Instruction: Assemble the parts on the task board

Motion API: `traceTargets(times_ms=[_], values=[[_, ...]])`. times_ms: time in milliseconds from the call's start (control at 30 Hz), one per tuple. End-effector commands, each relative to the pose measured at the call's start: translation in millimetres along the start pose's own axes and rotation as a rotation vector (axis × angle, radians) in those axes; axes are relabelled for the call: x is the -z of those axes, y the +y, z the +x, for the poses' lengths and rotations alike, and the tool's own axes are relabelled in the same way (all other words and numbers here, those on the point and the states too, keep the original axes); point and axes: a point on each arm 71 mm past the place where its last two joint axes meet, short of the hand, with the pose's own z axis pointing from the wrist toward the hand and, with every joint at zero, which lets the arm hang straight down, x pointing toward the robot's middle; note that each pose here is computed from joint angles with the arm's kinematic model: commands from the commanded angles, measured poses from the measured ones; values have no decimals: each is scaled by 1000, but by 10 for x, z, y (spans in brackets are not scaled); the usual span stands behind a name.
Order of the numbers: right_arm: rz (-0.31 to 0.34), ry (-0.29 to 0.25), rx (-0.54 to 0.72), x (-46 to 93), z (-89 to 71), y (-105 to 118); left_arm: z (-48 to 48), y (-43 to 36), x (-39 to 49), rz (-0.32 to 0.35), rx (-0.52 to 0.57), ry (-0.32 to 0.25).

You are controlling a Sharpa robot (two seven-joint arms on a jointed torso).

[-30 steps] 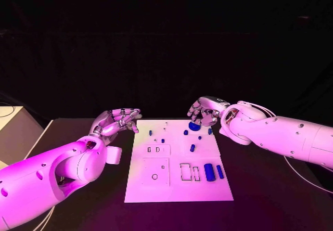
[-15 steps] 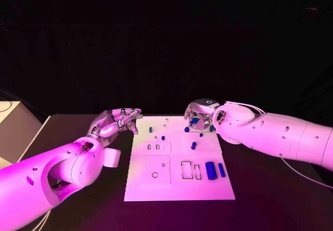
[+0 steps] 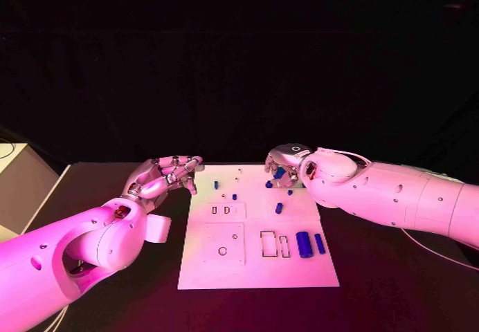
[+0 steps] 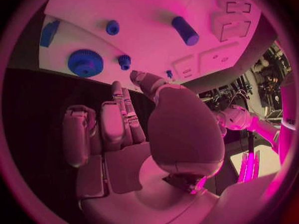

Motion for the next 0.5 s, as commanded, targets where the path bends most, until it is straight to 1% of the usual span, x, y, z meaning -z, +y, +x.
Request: traceTargets(times_ms=[33,500], values=[[27,21,40,-9,37,-22,34,-17,5,6,11,28],[35,66,40,-14,172,-35,23,-55,12,0,34,13]])
